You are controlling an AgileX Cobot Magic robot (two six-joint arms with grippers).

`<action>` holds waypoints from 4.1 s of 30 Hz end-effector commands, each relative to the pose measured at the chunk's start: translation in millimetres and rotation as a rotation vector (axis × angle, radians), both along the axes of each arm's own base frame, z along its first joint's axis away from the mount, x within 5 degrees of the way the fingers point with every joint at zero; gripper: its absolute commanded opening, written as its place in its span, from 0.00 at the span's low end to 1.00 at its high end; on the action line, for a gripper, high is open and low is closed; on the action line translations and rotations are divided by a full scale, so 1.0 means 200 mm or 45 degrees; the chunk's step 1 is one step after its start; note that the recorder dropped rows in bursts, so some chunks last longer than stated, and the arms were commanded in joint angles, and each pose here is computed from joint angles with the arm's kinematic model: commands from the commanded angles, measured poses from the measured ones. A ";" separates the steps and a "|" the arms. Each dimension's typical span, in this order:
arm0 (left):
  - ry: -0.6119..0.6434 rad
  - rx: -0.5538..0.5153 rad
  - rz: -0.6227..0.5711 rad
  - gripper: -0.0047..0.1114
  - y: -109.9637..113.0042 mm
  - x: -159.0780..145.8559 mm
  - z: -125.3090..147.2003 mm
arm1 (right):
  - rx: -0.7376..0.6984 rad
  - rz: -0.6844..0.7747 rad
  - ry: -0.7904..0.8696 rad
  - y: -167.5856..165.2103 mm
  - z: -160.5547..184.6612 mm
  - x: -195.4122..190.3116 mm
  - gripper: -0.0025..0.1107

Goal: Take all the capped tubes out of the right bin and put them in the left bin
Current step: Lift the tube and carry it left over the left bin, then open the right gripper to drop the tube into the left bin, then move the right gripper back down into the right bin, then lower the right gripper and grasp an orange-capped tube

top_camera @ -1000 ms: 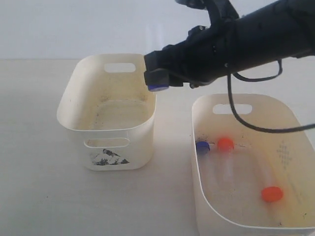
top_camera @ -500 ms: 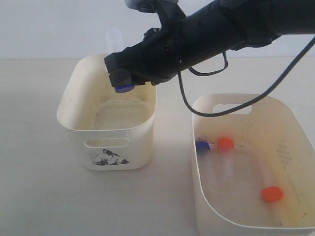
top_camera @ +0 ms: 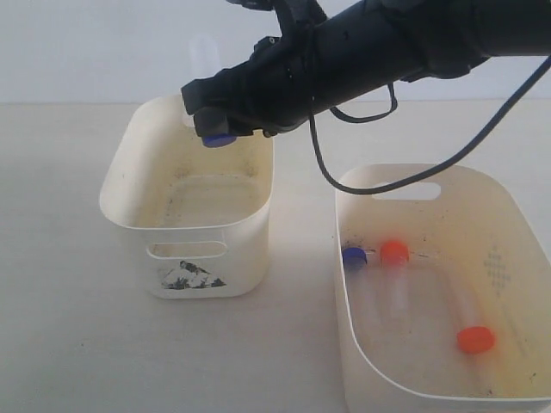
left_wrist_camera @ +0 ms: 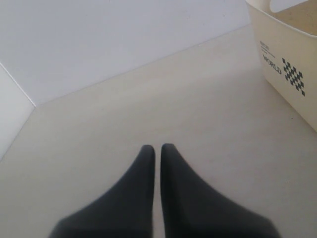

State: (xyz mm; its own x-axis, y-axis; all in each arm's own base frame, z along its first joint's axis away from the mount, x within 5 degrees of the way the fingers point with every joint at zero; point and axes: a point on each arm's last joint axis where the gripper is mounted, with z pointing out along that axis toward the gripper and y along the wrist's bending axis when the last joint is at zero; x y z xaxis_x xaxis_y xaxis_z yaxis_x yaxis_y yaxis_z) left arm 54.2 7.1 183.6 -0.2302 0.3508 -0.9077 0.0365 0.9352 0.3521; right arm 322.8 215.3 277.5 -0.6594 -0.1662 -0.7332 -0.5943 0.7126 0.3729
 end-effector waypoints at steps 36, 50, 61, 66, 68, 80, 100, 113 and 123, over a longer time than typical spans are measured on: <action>-0.008 -0.016 -0.006 0.08 0.00 0.00 0.01 | -0.587 -0.329 0.349 -0.41 0.28 -0.40 0.03; -0.008 -0.016 -0.006 0.08 0.00 0.00 0.01 | -0.476 -0.790 0.700 -0.52 -0.07 -0.57 0.03; -0.008 -0.016 -0.006 0.08 0.00 0.00 0.01 | -0.682 -0.781 0.843 -0.46 -0.35 -0.44 0.03; -0.008 -0.016 -0.006 0.08 0.00 0.00 0.01 | -0.690 -0.831 0.810 -0.52 -0.37 -0.39 0.03; -0.008 -0.016 -0.006 0.08 0.00 0.00 0.01 | -0.667 -0.856 0.837 -0.57 -0.37 -0.37 0.03; -0.008 -0.016 -0.006 0.08 0.00 0.00 0.01 | -0.611 -0.735 0.759 -0.51 -0.21 -0.28 0.03; -0.008 -0.016 -0.006 0.08 0.00 0.00 0.01 | -0.718 -0.687 0.850 -0.47 -0.45 -0.19 0.03; -0.008 -0.016 -0.006 0.08 0.00 0.00 0.01 | -0.751 -0.682 0.894 -0.46 -0.58 -0.18 0.03; -0.008 -0.016 -0.006 0.08 0.00 0.00 0.01 | -0.705 -0.693 0.896 -0.46 -0.60 -0.19 0.03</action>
